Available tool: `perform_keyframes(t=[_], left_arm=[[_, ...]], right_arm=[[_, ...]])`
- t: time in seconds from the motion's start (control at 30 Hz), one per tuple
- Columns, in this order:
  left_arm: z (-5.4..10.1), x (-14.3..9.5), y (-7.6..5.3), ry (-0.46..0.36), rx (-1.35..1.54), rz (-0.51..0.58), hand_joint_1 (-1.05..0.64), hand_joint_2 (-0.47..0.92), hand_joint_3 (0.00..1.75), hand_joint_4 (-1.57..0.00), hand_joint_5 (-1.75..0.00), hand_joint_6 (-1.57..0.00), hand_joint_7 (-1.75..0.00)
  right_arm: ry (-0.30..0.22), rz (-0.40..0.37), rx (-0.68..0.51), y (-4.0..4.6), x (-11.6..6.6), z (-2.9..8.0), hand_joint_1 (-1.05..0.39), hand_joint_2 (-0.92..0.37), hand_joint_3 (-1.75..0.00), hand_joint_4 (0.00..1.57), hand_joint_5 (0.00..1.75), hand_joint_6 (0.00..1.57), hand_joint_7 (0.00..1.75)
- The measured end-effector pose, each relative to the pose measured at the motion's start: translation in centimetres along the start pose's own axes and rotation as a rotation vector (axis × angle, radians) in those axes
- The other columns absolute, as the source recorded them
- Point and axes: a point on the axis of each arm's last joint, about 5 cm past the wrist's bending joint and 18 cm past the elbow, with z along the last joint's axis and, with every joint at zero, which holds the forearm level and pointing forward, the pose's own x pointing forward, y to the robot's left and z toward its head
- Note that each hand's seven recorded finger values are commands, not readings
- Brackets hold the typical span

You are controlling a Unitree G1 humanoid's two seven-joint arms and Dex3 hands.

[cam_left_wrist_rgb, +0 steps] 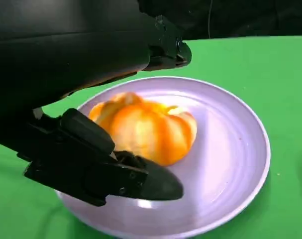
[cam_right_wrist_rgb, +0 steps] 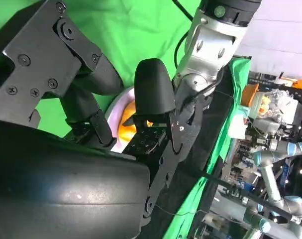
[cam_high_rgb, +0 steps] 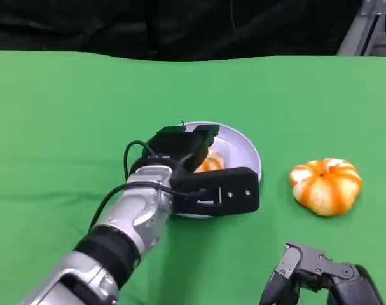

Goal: Grasp the bread from the table and place it into the plate.

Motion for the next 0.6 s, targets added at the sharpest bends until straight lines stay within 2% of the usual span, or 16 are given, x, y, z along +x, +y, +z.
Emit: perform_keyframes(t=[0.17,0.33,0.43,0.47,0.5,0.57,0.6], left_arm=[[-0.8,-1.0,1.2,-0.03,-0.087,-0.054,-0.84,0.92,0.43,0.0,0.0,-0.05,-0.03],[-2.4,-3.1,2.6,-0.055,-0.195,-0.117,-0.83,0.92,0.37,-0.04,-0.02,-0.09,-0.04],[-3.3,-4.9,3.4,-0.077,-0.254,-0.089,-0.74,0.92,0.31,-0.14,-0.09,-0.17,-0.08],[-3.4,-5.3,3.6,-0.084,-0.272,-0.079,-0.64,0.92,0.27,-0.34,-0.21,-0.28,-0.13],[-3.7,-5.9,3.8,-0.091,-0.311,-0.062,-0.59,0.92,0.26,-0.45,-0.28,-0.34,-0.16],[-4.3,-7.3,4.0,-0.12,-0.413,0.001,-0.48,0.92,0.23,-0.57,-0.42,-0.46,-0.2],[-4.5,-8.0,4.0,-0.132,-0.453,0.036,-0.46,0.92,0.23,-0.59,-0.47,-0.49,-0.21]], right_arm=[[-0.004,0.0,0.0,-0.02,0.1,0.0,-0.01,-0.2,-1.61,0.8,1.75,0.82,1.43],[-0.007,0.0,-0.002,-0.05,0.2,0.0,0.0,-0.2,-1.61,0.8,1.75,0.81,1.43],[-0.006,-0.001,-0.003,-0.08,0.2,0.0,-0.01,-0.19,-1.62,0.81,1.75,0.81,1.43],[-0.005,-0.002,-0.004,-0.09,0.2,0.0,-0.01,-0.19,-1.62,0.81,1.75,0.81,1.43],[-0.006,0.0,-0.004,-0.07,0.2,0.0,-0.01,-0.19,-1.62,0.81,1.75,0.81,1.43],[-0.008,-0.001,-0.003,-0.07,0.2,0.0,-0.01,-0.19,-1.62,0.81,1.75,0.81,1.43],[-0.007,-0.001,-0.003,-0.07,0.3,0.0,-0.01,-0.19,-1.62,0.81,1.75,0.81,1.43]])
